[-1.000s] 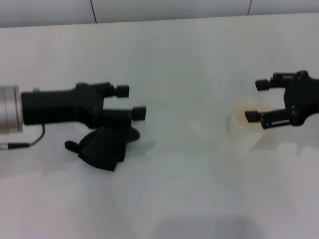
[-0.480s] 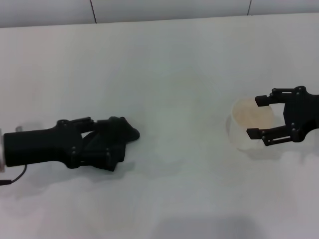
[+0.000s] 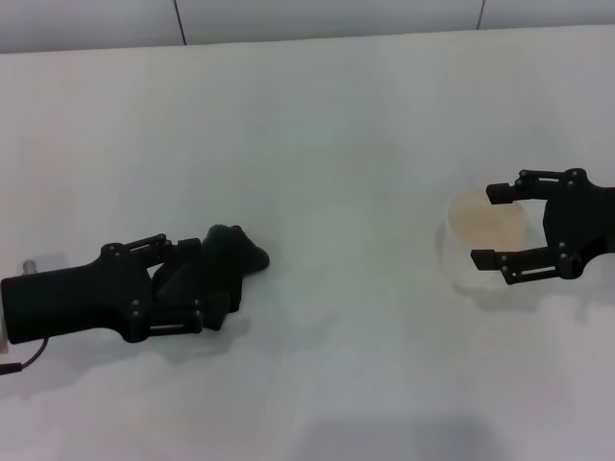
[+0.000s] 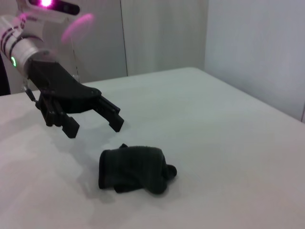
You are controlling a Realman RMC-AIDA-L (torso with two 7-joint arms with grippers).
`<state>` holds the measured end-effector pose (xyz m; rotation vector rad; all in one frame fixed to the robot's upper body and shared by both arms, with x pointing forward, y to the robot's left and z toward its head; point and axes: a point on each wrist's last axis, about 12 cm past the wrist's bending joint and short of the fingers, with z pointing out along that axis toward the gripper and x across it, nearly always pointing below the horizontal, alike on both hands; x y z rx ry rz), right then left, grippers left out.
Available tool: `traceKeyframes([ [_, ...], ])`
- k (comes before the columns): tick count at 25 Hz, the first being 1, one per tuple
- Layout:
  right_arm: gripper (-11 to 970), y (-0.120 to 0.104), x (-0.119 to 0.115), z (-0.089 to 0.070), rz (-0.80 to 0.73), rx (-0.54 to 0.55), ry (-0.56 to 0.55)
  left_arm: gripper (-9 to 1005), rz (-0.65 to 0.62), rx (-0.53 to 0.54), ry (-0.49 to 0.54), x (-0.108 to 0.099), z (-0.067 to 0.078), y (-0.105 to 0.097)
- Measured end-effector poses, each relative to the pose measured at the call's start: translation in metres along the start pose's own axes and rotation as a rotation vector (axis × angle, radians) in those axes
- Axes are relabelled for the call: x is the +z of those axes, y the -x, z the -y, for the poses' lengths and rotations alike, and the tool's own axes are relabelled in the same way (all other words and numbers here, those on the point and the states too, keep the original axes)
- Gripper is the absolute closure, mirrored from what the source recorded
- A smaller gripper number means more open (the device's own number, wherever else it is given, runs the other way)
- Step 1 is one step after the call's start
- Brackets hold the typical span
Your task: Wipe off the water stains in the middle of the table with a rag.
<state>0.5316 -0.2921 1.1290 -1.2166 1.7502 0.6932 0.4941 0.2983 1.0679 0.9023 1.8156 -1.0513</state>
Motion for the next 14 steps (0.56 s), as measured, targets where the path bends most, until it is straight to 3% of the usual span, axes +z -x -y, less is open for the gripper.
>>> traceKeyframes([
  [14,100,-0.004,-0.001,-0.001,0.01,0.005,-0.005,108,0.027,0.11,0.035,0.004,0.003,-0.019],
])
